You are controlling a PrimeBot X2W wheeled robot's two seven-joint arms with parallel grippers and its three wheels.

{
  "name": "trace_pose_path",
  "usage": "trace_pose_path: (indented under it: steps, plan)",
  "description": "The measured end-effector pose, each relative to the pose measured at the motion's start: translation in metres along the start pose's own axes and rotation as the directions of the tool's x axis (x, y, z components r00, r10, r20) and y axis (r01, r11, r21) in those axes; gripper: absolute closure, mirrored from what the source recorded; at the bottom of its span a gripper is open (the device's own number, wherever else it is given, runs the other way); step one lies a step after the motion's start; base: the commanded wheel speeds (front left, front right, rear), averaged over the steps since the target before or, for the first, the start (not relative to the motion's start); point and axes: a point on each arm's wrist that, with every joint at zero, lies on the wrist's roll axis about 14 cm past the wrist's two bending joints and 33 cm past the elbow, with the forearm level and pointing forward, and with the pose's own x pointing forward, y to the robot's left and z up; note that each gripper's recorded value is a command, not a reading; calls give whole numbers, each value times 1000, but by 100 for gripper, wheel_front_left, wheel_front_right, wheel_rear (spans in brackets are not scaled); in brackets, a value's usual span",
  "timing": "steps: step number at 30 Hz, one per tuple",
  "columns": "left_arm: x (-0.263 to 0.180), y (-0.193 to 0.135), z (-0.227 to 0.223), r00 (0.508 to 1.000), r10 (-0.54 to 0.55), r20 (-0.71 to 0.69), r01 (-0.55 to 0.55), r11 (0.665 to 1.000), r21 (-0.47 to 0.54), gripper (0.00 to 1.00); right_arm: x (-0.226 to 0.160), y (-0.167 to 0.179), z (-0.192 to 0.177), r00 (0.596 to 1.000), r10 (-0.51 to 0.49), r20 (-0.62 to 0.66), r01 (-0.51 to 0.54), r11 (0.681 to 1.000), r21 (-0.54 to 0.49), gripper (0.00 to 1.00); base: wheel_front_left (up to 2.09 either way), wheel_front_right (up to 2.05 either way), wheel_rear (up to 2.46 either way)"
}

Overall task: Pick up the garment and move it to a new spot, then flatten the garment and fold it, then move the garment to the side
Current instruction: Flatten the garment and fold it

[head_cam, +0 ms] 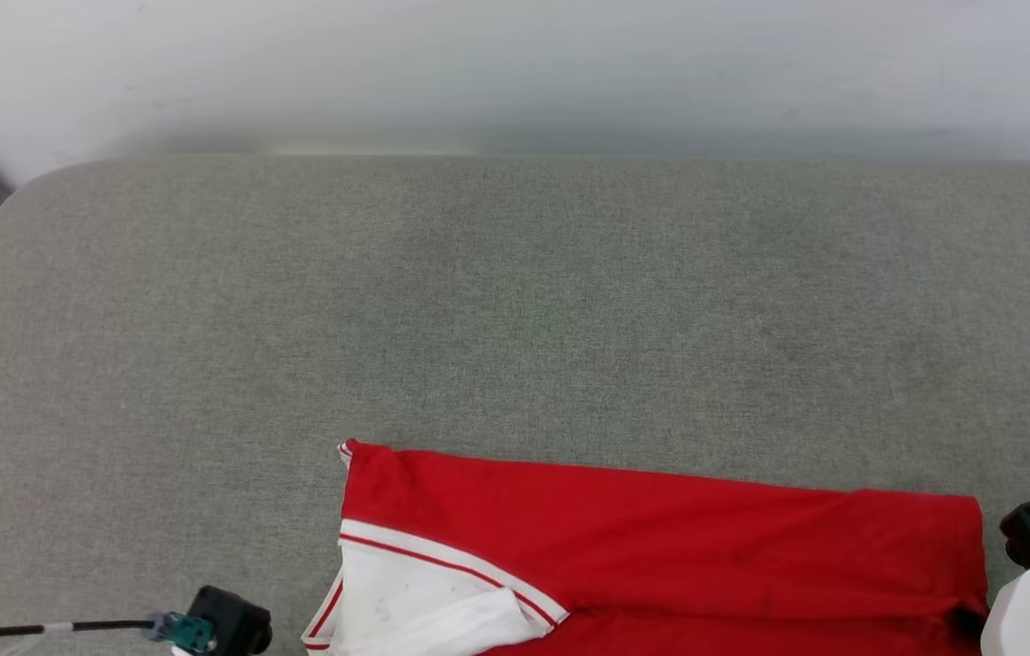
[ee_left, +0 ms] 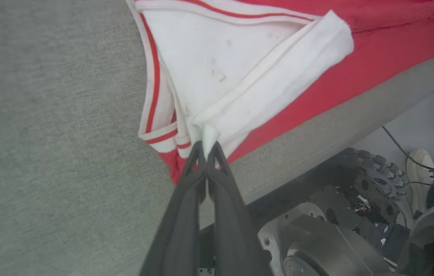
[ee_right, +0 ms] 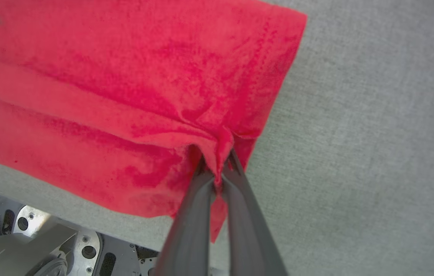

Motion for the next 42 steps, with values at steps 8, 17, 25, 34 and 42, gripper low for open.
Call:
trace_pose_path:
  steps: [8,17,25,34,42]
  plan:
    - [16,7,-15,1000,19,-17,-19,1000,3,0,8,7,-9,999,25,-23,-24,1000,18,0,0,0,0]
    - [10,4,-2,992,45,119,-44,999,-8,0,-10,7,7,996,17,87,-23,997,71,0,0,0,0]
    - [-22,16,84,819,123,561,-148,989,0,0,-37,6,52,956,6,292,-62,981,183,0,0,0,0]
    - [-83,34,146,507,277,816,-318,940,-121,0,-34,2,38,952,-46,304,-72,928,364,0,0,0,0]
    - [-126,46,134,347,365,864,-383,896,-225,0,-27,-4,13,955,-106,278,-52,860,507,0,0,0,0]
